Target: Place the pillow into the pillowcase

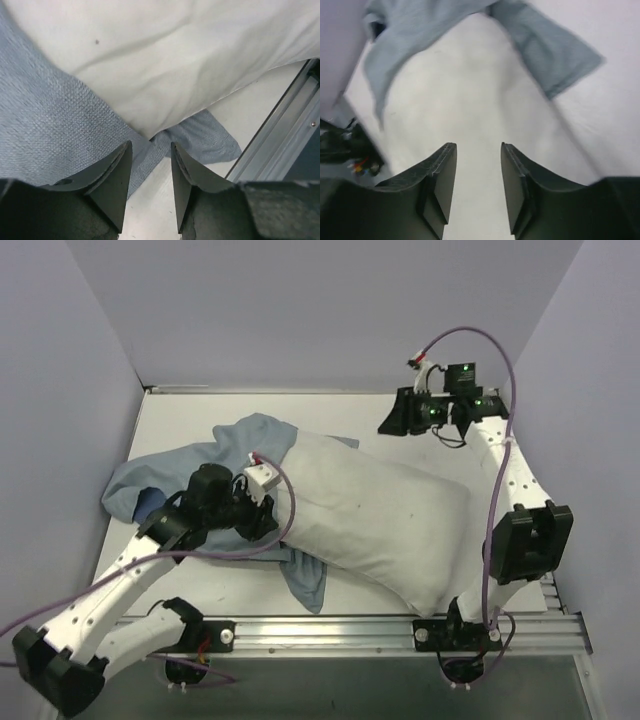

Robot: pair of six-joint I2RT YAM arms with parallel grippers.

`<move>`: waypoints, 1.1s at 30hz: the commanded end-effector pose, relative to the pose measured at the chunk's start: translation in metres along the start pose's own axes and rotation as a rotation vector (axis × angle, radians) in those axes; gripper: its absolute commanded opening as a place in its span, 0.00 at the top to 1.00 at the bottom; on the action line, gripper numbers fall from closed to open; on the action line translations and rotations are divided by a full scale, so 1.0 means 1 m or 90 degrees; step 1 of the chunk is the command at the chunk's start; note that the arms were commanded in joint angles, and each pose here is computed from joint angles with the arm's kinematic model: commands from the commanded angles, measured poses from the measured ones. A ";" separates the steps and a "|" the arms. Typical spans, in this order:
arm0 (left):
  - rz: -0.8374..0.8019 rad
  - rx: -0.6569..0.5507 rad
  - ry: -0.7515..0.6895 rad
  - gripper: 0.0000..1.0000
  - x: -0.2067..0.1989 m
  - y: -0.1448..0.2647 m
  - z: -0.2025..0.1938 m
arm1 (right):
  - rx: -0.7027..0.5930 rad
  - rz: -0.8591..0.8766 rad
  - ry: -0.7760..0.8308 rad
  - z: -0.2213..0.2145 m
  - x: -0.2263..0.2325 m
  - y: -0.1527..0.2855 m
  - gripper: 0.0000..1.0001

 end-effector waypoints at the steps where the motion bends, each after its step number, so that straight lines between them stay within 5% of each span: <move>1: 0.030 0.128 0.117 0.57 0.016 -0.027 -0.044 | 0.085 -0.181 -0.017 -0.033 -0.078 0.001 0.67; 4: 0.018 0.188 0.133 0.60 0.035 -0.064 -0.058 | 0.185 -0.215 -0.058 -0.077 -0.116 -0.017 0.76; 11: 0.037 0.119 0.078 0.63 0.136 -0.158 -0.006 | 0.314 -0.002 -0.141 -0.179 -0.039 -0.035 0.85; 15: 0.003 0.034 0.053 0.59 0.170 -0.187 0.049 | 0.256 0.099 -0.113 -0.169 0.028 -0.041 0.83; 20: -0.029 -0.054 0.052 0.42 0.177 -0.150 0.090 | 0.169 0.142 -0.084 -0.120 0.070 -0.033 0.75; 24: 0.018 -0.086 -0.041 0.20 0.170 -0.100 0.115 | 0.041 0.032 -0.147 -0.076 0.015 0.003 0.52; 29: -0.015 -0.053 -0.180 0.16 0.102 -0.106 0.126 | -0.034 -0.223 -0.220 -0.083 -0.086 0.045 0.51; 33: -0.063 -0.027 -0.273 0.09 0.045 -0.124 0.118 | -0.002 -0.276 -0.184 -0.107 -0.107 0.059 0.54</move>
Point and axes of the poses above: each gripper's point midway between its finger pads, its own y axis back along the fingers, its own x axis along the line the jaws close on, z = x × y, the point moved 3 cm from there along y, back along the fingers, and after that the axes turned 10 degrees about -y, right-handed, at the moved point
